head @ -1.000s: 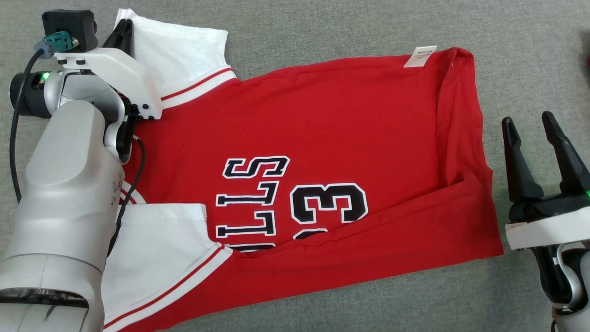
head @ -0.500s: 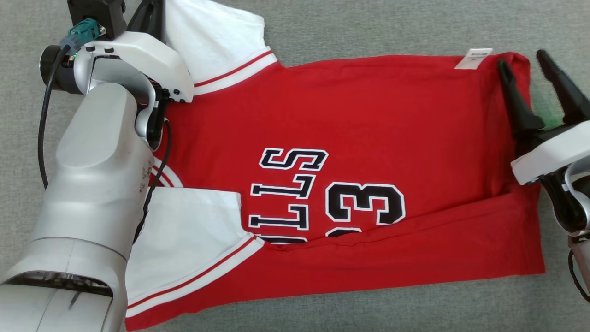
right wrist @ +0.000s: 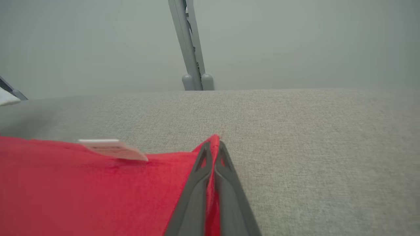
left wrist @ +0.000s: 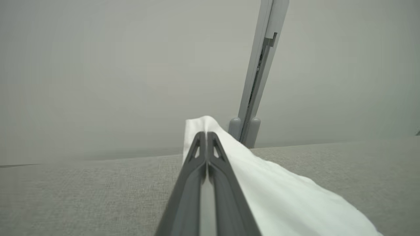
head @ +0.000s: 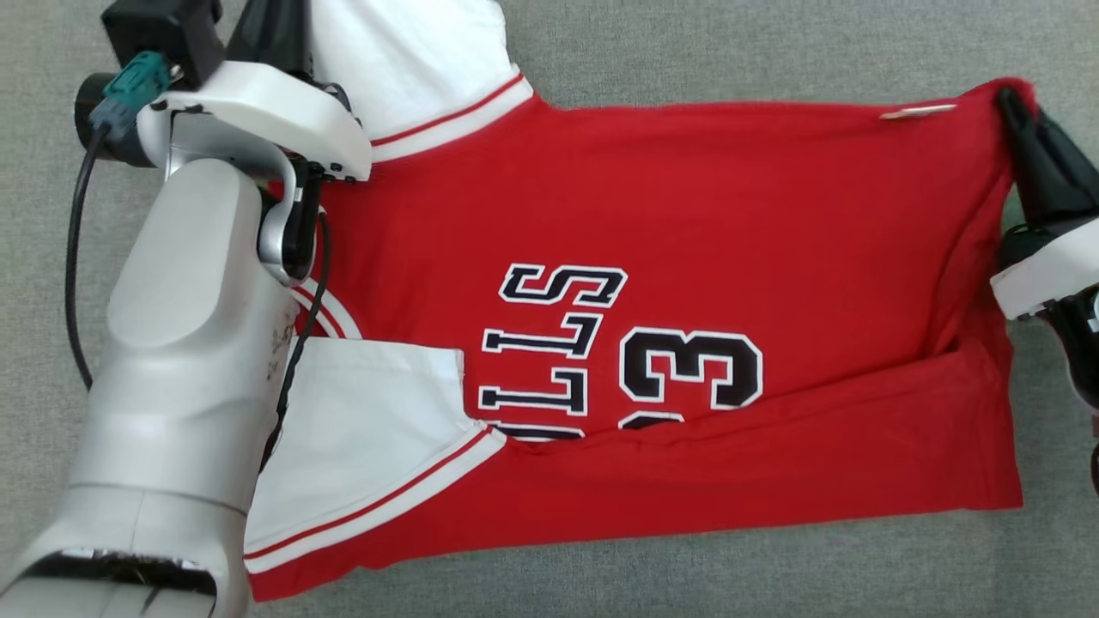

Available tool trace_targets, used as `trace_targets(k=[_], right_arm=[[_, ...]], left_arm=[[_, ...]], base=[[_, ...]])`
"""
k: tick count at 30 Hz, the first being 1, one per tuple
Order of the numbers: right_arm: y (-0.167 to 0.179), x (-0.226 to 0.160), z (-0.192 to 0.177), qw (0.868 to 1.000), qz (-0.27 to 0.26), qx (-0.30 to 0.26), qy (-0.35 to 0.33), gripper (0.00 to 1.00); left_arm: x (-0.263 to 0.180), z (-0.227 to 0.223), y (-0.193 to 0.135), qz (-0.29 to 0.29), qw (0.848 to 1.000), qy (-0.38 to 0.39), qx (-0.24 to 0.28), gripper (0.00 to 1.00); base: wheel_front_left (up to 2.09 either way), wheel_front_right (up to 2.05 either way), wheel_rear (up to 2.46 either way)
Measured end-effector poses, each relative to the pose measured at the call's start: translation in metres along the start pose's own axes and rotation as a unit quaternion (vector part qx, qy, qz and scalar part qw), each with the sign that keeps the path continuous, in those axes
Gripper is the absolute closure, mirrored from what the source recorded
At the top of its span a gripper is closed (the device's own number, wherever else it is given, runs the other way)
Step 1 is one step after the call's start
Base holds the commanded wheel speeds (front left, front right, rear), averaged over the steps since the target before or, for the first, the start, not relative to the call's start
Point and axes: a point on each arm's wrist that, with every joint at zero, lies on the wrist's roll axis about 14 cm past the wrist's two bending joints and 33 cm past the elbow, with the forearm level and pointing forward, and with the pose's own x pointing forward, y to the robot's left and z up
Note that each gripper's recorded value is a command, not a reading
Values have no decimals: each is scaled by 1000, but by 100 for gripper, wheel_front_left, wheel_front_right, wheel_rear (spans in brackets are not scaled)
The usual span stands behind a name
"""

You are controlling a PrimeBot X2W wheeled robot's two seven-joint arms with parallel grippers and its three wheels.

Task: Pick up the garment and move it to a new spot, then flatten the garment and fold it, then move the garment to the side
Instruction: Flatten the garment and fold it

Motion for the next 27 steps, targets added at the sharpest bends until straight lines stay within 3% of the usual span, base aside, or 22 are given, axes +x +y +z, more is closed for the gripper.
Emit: trace_targets(k=[9, 16, 27], right_arm=[[4, -18, 53, 995, 2, 31, -95, 100], [19, -40, 40, 991, 17, 96, -93, 100], [26, -86, -15, 985, -3, 165, -44, 100]], left_arm=[[-48, 65, 7, 21, 992, -125, -16, 100], [-103, 74, 13, 48, 983, -163, -63, 100], [-187, -12, 20, 113, 986, -25, -122, 100]], base=[[0, 0, 0], [0, 0, 0], [0, 0, 0]])
